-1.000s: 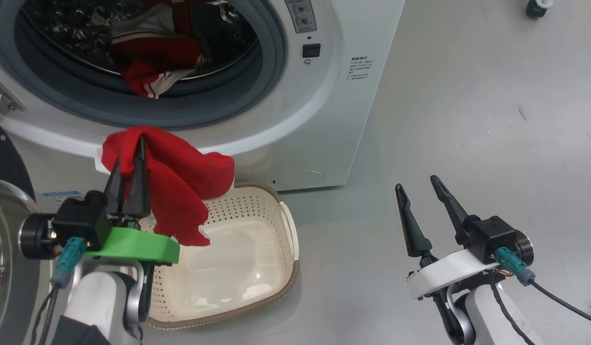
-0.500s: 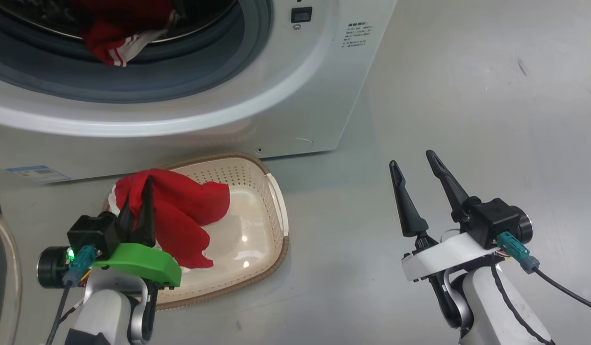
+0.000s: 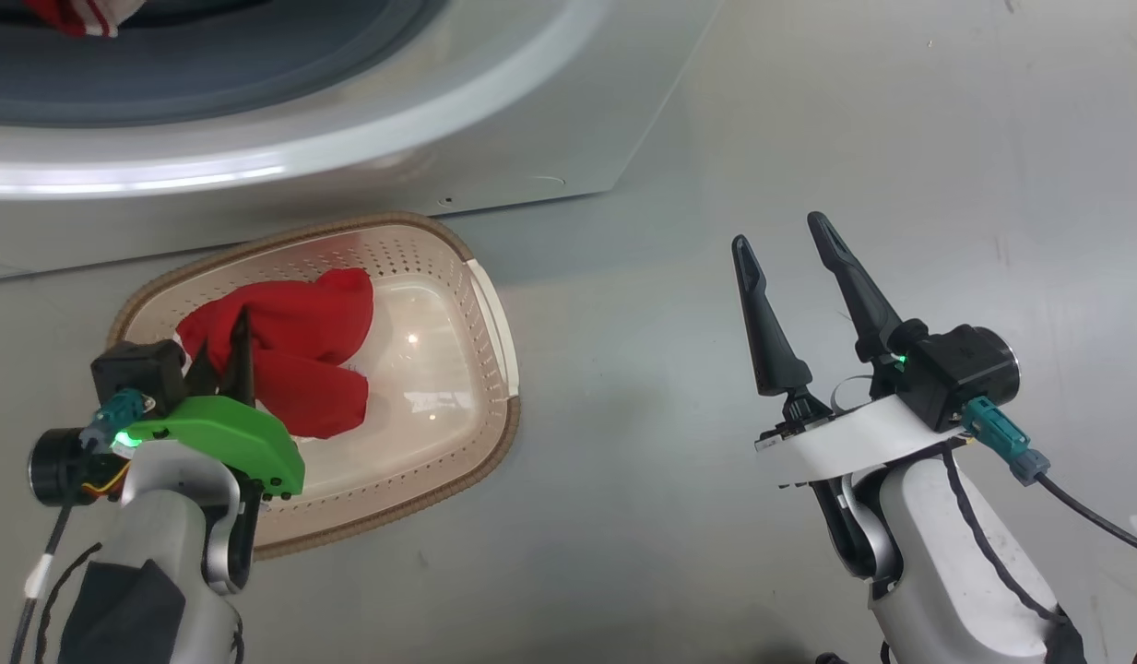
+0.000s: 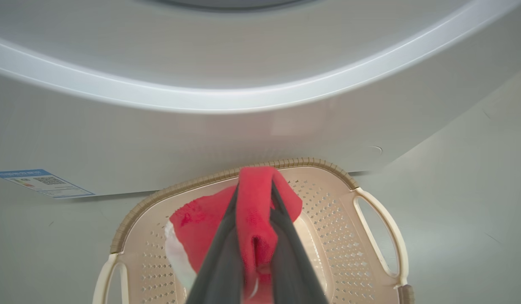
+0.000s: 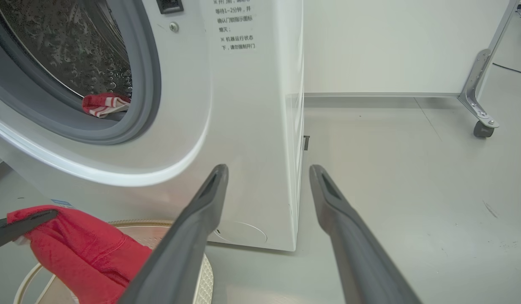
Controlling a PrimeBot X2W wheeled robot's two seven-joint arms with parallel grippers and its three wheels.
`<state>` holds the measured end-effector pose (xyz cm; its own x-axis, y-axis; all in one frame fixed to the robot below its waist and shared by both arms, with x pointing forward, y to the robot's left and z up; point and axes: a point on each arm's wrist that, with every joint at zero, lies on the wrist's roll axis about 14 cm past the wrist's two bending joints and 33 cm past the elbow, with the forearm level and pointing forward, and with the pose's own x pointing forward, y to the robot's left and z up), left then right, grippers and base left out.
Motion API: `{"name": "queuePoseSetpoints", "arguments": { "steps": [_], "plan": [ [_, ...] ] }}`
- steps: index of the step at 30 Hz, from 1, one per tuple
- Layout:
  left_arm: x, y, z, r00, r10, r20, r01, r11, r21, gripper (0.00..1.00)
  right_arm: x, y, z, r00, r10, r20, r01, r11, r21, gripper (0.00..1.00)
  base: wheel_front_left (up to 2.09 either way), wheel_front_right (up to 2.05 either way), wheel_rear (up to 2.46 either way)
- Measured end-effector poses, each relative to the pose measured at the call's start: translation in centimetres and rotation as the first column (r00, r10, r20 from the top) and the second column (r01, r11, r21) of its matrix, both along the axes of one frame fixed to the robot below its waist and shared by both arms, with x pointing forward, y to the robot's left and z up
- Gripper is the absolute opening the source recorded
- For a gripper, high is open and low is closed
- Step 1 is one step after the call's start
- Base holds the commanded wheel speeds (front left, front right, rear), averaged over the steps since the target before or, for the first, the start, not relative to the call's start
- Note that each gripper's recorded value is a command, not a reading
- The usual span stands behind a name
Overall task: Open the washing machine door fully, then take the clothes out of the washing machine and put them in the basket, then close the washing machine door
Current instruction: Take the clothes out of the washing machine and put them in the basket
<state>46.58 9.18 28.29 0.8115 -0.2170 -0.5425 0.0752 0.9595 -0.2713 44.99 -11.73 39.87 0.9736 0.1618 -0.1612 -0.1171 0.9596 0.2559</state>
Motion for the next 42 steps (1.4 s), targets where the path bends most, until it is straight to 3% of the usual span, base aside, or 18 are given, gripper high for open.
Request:
{"name": "queuePoseSetpoints", "arguments": {
  "steps": [12,23,25,26,27,28,42],
  "plan": [
    [-1.6,-1.4,-8.1,0.966,-0.063,-0.251,0.062,0.998,-0.014,0.00,1.2,-1.2,-3.1,0.998,-0.032,-0.059,0.030,0.999,-0.026,1.00,0.00,0.00,0.00],
    [-3.5,-1.5,-10.1,0.932,-0.084,-0.352,0.085,0.996,-0.012,0.00,1.4,-1.4,-3.4,0.997,-0.039,-0.065,0.037,0.999,-0.038,1.00,0.00,0.00,0.00],
    [-3.6,-1.7,-9.9,0.933,-0.086,-0.349,0.086,0.996,-0.017,0.20,1.4,-1.6,-3.2,0.997,-0.046,-0.064,0.043,0.998,-0.042,1.00,0.00,0.00,0.00],
    [-3.7,-1.7,-9.9,0.933,-0.085,-0.351,0.084,0.996,-0.018,0.38,1.4,-1.5,-3.2,0.997,-0.046,-0.063,0.043,0.998,-0.043,1.00,0.00,0.00,0.00],
    [-3.8,-1.7,-9.8,0.933,-0.082,-0.351,0.080,0.997,-0.020,0.62,1.4,-1.5,-3.1,0.997,-0.045,-0.061,0.042,0.998,-0.042,1.00,0.00,0.00,0.00],
    [-3.8,-1.5,-9.7,0.934,-0.076,-0.348,0.074,0.997,-0.019,0.97,1.4,-1.5,-3.0,0.997,-0.044,-0.059,0.041,0.998,-0.042,1.00,0.00,0.00,0.00],
    [-0.5,-0.8,-4.4,0.995,-0.025,-0.096,0.025,1.000,-0.006,1.00,1.2,-1.4,-0.5,0.999,-0.040,-0.007,0.039,0.998,-0.051,1.00,0.00,0.00,0.00]
  ]
}}
